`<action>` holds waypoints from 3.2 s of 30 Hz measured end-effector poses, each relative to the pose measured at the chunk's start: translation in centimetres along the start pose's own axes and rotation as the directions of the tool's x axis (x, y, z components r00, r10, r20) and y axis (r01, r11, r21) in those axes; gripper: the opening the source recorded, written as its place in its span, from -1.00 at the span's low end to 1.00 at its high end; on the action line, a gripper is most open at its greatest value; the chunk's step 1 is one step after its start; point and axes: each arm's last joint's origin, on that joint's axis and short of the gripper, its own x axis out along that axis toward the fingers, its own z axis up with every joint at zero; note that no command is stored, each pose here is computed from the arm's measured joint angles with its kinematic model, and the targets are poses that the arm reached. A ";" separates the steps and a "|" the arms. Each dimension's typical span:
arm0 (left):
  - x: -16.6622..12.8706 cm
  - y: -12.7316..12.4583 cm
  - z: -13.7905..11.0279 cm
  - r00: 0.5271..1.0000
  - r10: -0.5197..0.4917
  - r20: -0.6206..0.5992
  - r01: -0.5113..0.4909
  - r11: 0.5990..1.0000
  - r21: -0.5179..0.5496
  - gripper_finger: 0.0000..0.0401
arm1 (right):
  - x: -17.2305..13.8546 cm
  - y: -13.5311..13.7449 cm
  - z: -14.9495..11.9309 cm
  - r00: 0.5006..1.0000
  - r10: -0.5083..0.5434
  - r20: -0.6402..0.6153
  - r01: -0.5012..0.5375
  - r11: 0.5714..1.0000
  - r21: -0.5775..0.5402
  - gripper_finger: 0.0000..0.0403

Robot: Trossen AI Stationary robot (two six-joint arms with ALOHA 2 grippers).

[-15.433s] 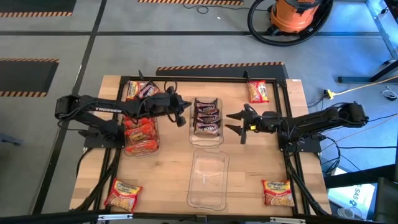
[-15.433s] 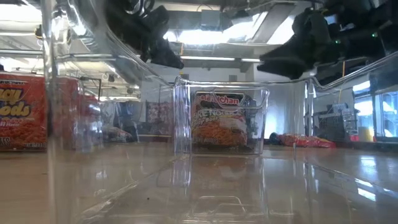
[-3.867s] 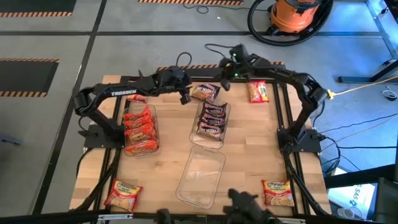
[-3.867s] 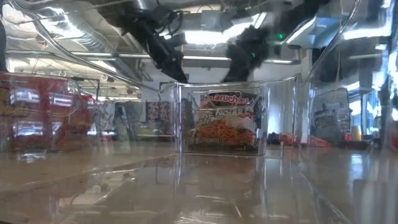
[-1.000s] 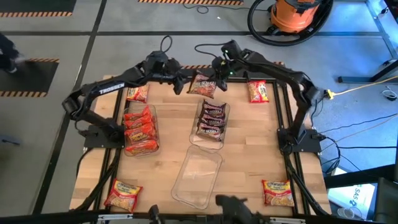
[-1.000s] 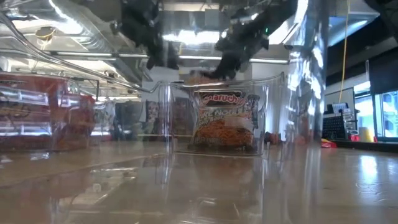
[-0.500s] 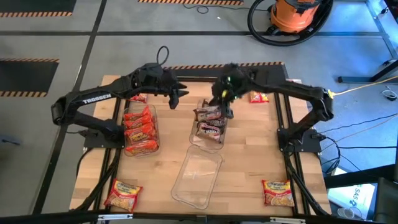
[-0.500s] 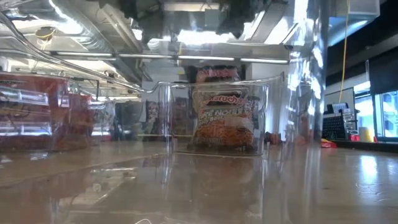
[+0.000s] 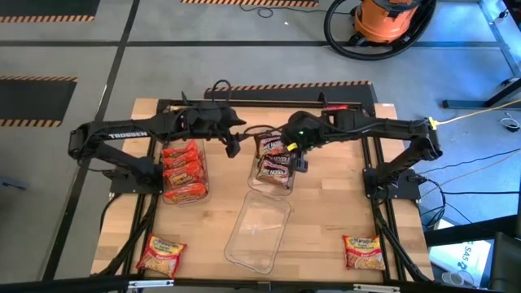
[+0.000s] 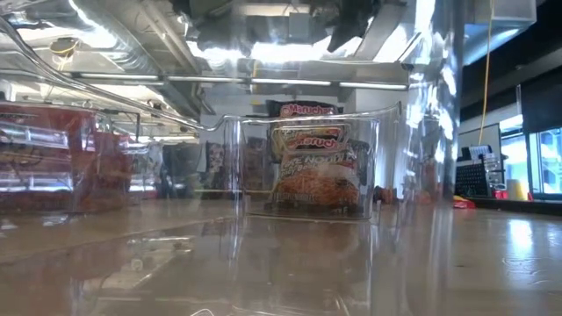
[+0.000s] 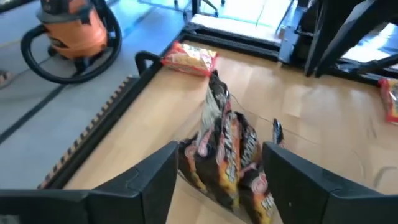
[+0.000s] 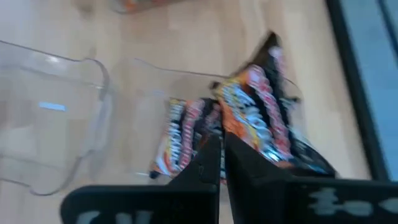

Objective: Sort Maruchan noodles
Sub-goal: Put the black noodle pack into the top right transparent bin

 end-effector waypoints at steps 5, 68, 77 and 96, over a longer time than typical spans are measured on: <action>2.4 0.5 0.0 0.999 -0.042 0.007 0.041 0.999 0.003 0.31 | -0.8 -0.1 -1.9 0.999 -0.051 0.013 0.051 0.998 0.027 -1.00; 16.3 0.4 1.7 0.847 -0.192 -0.496 0.306 0.939 0.158 -0.81 | 8.0 1.1 -19.9 0.943 -0.017 0.333 -0.087 0.952 0.295 -1.00; 11.8 -2.6 4.1 0.861 -0.270 -0.430 0.436 0.828 0.354 -0.81 | 8.0 1.1 -19.9 0.943 -0.017 0.333 -0.086 0.952 0.295 -1.00; 14.9 -8.0 -0.5 0.725 -0.326 -0.607 0.618 0.696 0.365 -0.80 | 8.0 1.0 -19.9 0.943 -0.018 0.333 -0.086 0.952 0.295 -1.00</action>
